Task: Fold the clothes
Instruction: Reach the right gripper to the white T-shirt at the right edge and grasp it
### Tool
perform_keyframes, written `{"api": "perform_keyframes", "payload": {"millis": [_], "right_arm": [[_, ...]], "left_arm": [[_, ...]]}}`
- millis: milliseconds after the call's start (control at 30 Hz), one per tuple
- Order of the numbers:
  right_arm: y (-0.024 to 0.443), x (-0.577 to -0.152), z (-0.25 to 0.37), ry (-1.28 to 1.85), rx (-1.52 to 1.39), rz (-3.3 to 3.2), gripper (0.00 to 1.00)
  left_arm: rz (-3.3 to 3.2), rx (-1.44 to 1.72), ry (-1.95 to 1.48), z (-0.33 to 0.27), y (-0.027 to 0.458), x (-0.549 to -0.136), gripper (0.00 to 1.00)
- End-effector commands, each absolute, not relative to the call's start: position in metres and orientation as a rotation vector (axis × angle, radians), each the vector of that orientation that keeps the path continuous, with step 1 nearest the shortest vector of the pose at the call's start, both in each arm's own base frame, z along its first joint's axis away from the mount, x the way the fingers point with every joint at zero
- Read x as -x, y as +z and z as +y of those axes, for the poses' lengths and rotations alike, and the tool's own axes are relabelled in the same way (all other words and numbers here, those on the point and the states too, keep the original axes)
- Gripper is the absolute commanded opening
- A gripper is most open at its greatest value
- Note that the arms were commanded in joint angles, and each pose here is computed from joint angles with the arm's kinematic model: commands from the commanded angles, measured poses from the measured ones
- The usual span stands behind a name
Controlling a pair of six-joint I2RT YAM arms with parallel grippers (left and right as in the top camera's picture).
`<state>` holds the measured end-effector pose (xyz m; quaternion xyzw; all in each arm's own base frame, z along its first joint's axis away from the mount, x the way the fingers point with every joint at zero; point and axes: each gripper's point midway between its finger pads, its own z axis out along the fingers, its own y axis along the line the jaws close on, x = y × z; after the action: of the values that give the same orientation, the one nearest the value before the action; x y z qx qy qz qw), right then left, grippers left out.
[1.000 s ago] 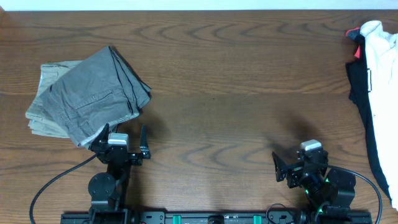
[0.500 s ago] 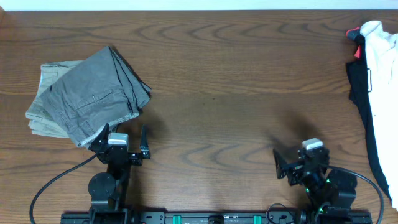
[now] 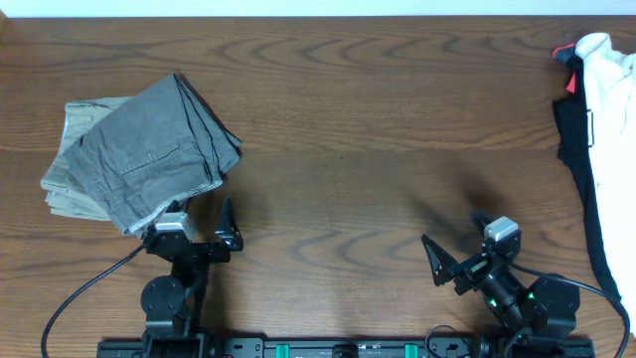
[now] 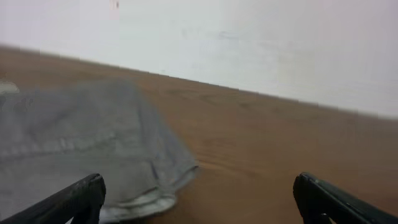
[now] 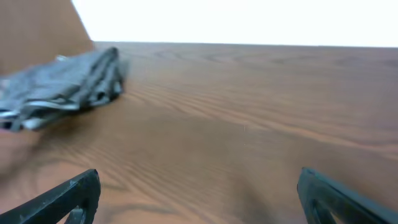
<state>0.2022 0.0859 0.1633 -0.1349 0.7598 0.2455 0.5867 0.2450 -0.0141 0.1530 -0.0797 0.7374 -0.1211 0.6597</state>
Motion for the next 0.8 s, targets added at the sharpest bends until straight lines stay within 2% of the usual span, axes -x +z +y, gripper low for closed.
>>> {"api": "perform_keyframes", "payload": {"millis": [0,100,233,367,600,667,767], "right_arm": [[0.175,-0.197,0.097,0.659,0.336,1.729,0.99],[0.194,-0.202,0.091,0.62,0.311,1.673,0.99],[0.212,-0.216,0.065,0.52,0.123,1.707,0.99],[0.225,-0.232,0.052,0.474,0.037,1.812,0.98],[0.215,-0.275,0.038,0.466,-0.127,2.229,0.99],[0.216,-0.288,0.042,0.501,-0.092,2.34,0.99],[0.23,-0.3,0.076,0.767,0.085,2.433,0.99]], "left_arm": [[1.714,0.279,-0.489,-0.03,0.142,-0.242,0.98],[1.706,0.186,-0.558,-0.046,0.158,-0.237,0.98],[1.683,0.069,-0.485,-0.048,0.203,-0.231,0.98],[1.807,0.087,-0.441,-0.044,0.228,-0.233,0.98],[2.123,0.156,-0.435,-0.044,0.254,-0.26,0.98],[2.213,0.188,-0.414,-0.041,0.262,-0.27,0.98],[2.348,0.197,-0.397,-0.041,0.272,-0.279,0.98]]}}
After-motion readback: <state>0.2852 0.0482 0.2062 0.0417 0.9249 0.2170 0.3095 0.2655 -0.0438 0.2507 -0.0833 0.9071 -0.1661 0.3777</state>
